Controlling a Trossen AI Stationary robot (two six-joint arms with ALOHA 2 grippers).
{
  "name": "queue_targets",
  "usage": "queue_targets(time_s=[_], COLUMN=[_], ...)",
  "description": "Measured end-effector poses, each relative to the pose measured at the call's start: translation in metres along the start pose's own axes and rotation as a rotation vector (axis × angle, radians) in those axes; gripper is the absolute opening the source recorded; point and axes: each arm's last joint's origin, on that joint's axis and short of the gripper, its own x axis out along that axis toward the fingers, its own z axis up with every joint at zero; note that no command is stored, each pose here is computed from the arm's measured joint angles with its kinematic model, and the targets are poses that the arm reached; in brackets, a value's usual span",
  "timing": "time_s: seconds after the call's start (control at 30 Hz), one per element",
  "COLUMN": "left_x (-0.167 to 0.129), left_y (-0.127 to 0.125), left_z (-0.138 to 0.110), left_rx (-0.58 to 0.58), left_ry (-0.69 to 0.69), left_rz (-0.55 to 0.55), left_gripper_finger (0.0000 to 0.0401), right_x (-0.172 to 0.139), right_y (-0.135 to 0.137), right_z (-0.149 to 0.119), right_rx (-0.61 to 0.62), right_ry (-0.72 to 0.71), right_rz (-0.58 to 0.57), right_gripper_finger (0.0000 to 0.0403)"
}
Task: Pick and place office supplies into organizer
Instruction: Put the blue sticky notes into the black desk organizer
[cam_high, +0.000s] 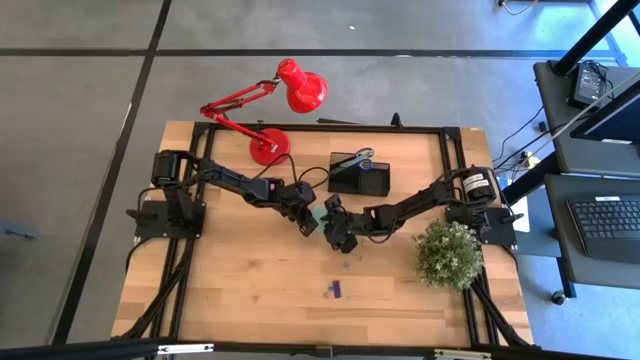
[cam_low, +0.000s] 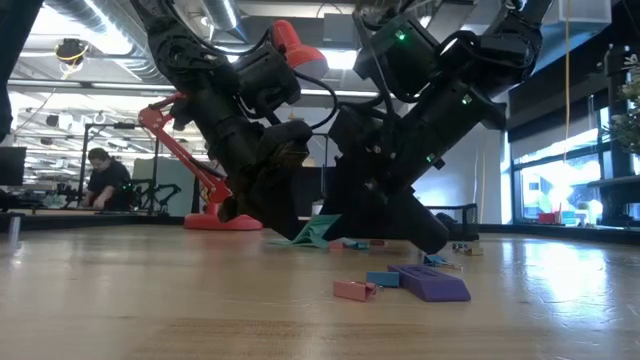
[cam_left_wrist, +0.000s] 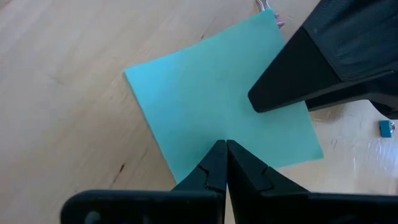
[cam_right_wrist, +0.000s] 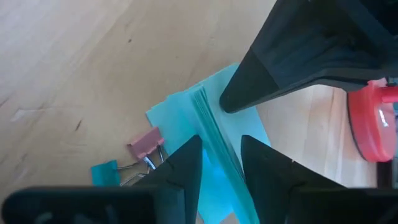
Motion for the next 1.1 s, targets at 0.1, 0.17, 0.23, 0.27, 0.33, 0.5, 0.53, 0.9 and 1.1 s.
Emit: queue_targets(time_s=[0.1,0.17,0.23,0.27,0.33,0.5,0.53,0.9,1.1], left_x=[0.000,0.000,0.000,0.000,0.000,0.000,0.000,-0.001,-0.001], left_y=[0.000,0.000,0.000,0.000,0.000,0.002,0.003,0.004,0.005], left_z=[0.000,0.000,0.000,0.000,0.000,0.001,0.002,0.003,0.003], left_rx=[0.000,0.000,0.000,0.000,-0.001,-0.007,-0.010,-0.027,-0.025], left_ry=[0.001,0.002,0.004,0.004,0.004,0.006,0.006,0.008,0.008], left_rz=[0.000,-0.001,-0.002,-0.002,-0.002,-0.006,-0.006,-0.009,-0.008], left_gripper_finger=[0.0002,0.0002,0.0002,0.0002,0.0002,0.0002,0.0002,0.0002,0.0002], right_x=[0.000,0.000,0.000,-0.001,-0.002,-0.005,-0.006,-0.006,-0.008], right_y=[0.000,0.000,0.001,0.002,0.004,0.009,0.010,0.009,0.010], right_z=[0.000,0.000,0.001,0.001,0.002,0.009,0.010,0.015,0.019], right_rx=[0.000,-0.001,-0.004,-0.007,-0.015,-0.042,-0.045,-0.037,-0.051], right_ry=[0.006,0.007,0.005,0.005,0.003,-0.013,-0.010,-0.020,-0.043], right_rz=[0.000,0.000,0.001,0.001,0.001,-0.019,-0.035,-0.114,-0.124], right_gripper_finger=[0.0126,0.0137,0.0150,0.0157,0.0171,0.0197,0.0199,0.0202,0.0202])
